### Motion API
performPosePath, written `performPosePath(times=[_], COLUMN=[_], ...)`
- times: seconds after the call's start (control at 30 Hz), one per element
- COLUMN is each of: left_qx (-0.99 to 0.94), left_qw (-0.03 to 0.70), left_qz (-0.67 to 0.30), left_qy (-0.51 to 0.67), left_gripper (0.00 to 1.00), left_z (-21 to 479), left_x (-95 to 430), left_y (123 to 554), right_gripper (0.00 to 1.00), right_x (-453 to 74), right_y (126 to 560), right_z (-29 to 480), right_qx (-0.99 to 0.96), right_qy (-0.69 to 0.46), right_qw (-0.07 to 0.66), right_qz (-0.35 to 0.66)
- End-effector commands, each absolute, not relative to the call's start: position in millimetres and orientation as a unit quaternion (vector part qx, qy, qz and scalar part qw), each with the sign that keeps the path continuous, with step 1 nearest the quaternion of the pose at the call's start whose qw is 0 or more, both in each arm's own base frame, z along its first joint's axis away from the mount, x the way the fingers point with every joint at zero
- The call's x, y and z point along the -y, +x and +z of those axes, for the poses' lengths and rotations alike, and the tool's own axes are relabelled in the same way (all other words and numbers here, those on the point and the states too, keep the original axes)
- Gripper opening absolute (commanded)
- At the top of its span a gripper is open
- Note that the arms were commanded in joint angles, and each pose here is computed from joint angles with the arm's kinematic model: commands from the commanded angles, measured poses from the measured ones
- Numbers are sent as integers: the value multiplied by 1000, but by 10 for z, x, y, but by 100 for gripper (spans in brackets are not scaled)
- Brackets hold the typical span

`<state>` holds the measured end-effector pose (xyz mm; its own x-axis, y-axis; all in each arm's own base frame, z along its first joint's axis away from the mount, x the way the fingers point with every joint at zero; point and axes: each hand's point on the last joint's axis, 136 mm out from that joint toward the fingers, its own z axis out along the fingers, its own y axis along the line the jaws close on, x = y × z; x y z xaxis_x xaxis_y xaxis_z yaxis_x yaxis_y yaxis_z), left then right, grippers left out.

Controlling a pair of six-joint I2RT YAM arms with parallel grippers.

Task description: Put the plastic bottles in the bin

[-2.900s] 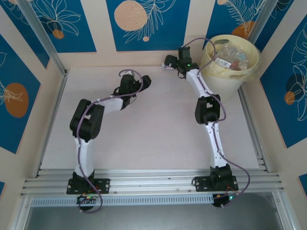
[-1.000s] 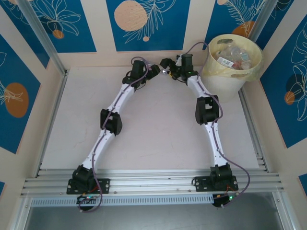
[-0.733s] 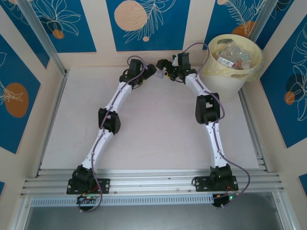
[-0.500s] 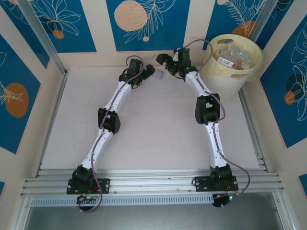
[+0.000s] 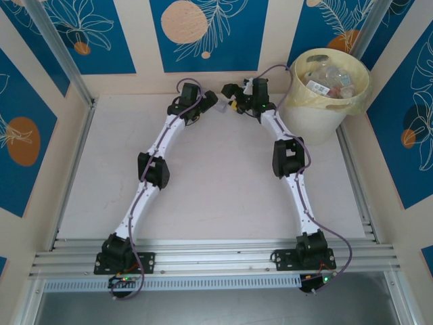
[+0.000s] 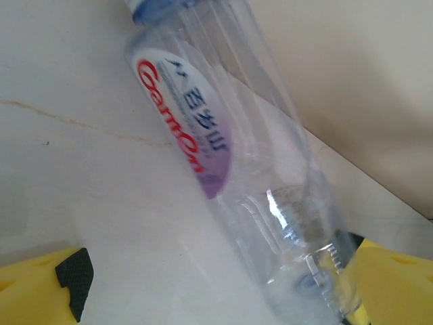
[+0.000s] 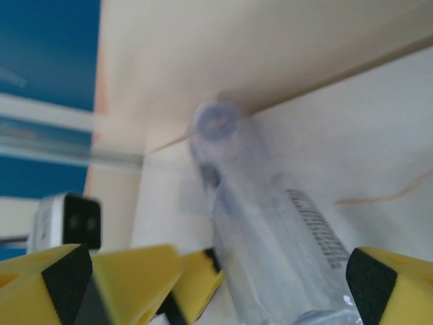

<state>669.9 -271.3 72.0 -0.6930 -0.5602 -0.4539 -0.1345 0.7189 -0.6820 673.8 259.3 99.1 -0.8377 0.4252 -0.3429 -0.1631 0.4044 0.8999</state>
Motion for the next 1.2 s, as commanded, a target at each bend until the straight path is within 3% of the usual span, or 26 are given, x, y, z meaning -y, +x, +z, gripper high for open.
performPosePath(times=[0.0,0.17,0.43,0.57,0.67,0.87,1.17], left_qx=[-877,-888,-932,-940,-939,-935,-905], left_qw=[342,351,329,323,330,344,377], left_qz=[-258,-228,-120,-97,-92,-90,-166], left_qy=[-218,-188,-92,-48,-25,-13,107], left_gripper=[100,100,99,89,73,62,53], left_z=[853,884,726,674,680,851,1630], left_x=[2322,2268,2081,2077,2130,2174,2530], left_y=[6662,6631,6389,6339,6346,6343,6185], right_gripper=[98,99,99,100,100,100,99], right_x=[-3054,-3399,-3174,-3081,-3009,-2825,-2710], right_y=[6340,5937,5693,5517,5367,5096,4539], right_z=[1553,1696,2156,2301,2381,2507,2774], right_qx=[-752,-749,-755,-768,-778,-794,-811], right_qy=[-25,-79,-77,-83,-85,-76,-87], right_qw=[239,192,253,272,288,302,316], right_qz=[613,629,600,574,552,522,484])
